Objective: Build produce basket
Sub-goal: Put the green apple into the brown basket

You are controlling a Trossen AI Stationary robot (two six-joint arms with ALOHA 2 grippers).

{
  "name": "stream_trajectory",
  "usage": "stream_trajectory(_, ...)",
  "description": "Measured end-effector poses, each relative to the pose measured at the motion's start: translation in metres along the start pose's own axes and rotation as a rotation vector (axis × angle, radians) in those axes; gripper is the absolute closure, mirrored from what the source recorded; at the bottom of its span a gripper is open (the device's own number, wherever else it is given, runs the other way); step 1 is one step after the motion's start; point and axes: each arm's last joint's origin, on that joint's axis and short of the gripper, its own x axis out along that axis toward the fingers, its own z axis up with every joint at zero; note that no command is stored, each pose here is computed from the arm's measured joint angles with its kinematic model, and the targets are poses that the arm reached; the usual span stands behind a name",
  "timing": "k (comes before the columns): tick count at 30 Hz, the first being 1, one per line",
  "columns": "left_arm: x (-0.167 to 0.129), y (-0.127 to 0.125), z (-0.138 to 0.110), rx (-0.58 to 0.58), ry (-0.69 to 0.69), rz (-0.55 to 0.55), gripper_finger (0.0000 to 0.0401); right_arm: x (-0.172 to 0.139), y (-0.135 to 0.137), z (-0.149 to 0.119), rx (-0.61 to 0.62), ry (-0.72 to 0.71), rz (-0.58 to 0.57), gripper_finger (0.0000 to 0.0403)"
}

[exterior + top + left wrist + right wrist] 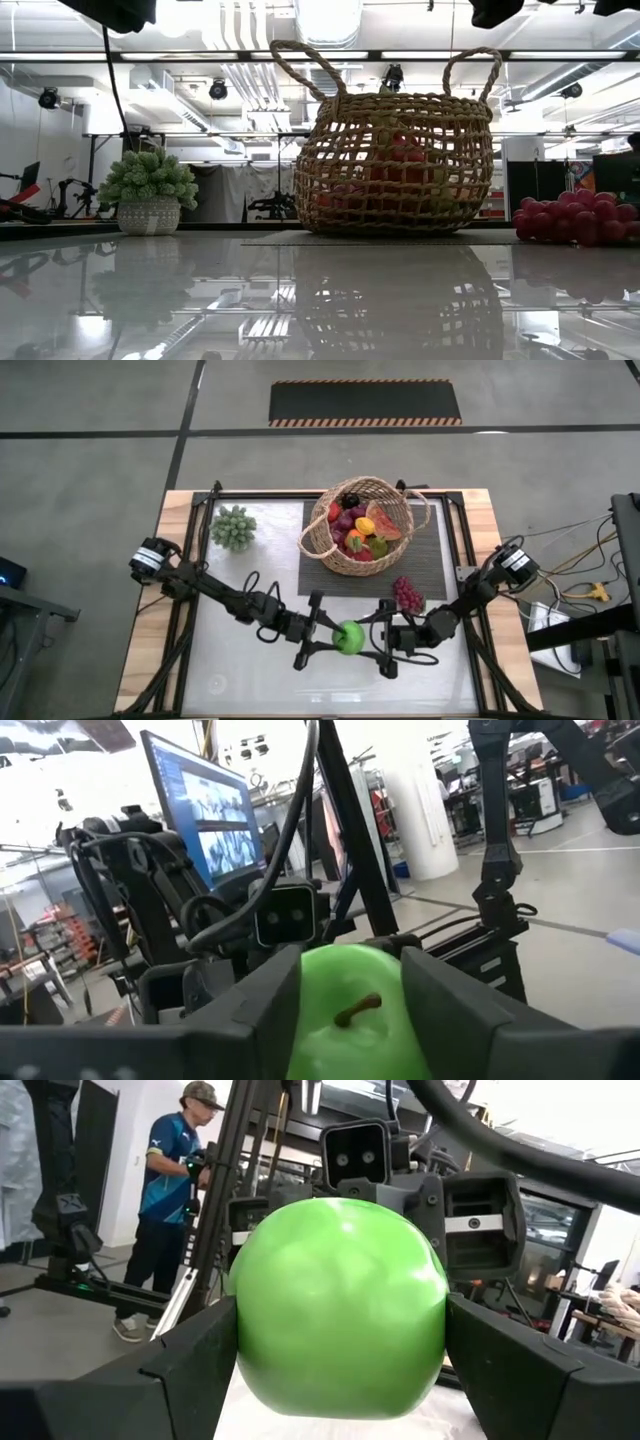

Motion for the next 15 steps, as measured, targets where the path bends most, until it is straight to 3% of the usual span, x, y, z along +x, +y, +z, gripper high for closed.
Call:
stream_trajectory(9, 0.0002, 0.0020, -0.0030, 0.019, 0.000, -0.015, 0.0387, -0.0001, -0.0003, 0.0004, 0.000, -0.004, -0.003, 0.0092)
stream_trajectory(15, 0.0002, 0.0023, -0.0032, 0.020, -0.003, -0.028, 0.0399, -0.0001, -0.0005, 0.0003, 0.012, 0.000, -0.012, 0.0090)
